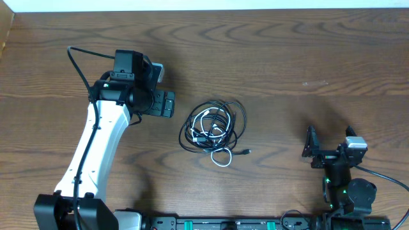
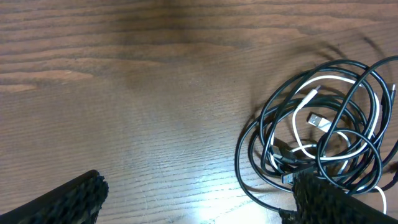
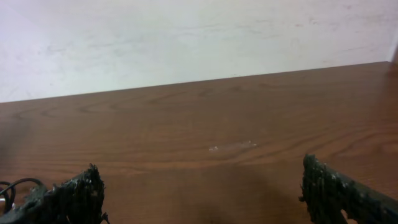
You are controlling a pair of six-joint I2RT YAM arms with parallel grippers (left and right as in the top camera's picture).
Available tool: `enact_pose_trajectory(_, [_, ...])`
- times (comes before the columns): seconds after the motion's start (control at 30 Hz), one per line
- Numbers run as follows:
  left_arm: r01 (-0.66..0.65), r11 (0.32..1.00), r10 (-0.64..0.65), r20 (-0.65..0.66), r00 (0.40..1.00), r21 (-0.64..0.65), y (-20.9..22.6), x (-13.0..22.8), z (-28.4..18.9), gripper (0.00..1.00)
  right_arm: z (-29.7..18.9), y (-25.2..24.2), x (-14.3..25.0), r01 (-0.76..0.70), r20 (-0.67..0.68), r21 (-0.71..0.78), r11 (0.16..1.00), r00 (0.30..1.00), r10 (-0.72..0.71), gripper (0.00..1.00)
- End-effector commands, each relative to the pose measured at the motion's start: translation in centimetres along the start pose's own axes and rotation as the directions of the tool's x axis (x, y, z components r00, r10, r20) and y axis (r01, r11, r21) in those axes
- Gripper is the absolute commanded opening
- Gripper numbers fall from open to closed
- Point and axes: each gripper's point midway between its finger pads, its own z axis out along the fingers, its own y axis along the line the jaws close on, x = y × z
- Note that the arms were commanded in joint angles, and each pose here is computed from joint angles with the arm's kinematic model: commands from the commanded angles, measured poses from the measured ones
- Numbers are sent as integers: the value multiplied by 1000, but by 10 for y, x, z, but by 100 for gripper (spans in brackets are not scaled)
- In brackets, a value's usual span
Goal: Untangle cables
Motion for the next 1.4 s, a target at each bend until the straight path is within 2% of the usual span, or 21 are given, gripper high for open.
enact_pose_trajectory(0.0, [-7,1000,7,-10,1000,18,-4,1,3,96,0,-2,0,13,2,9,1000,1000,-13,99])
enact_pose_trajectory(1.37, [1,1000,0,-56,998,22,-5,12,3,96,0,-2,0,13,2,9,1000,1000,-13,99])
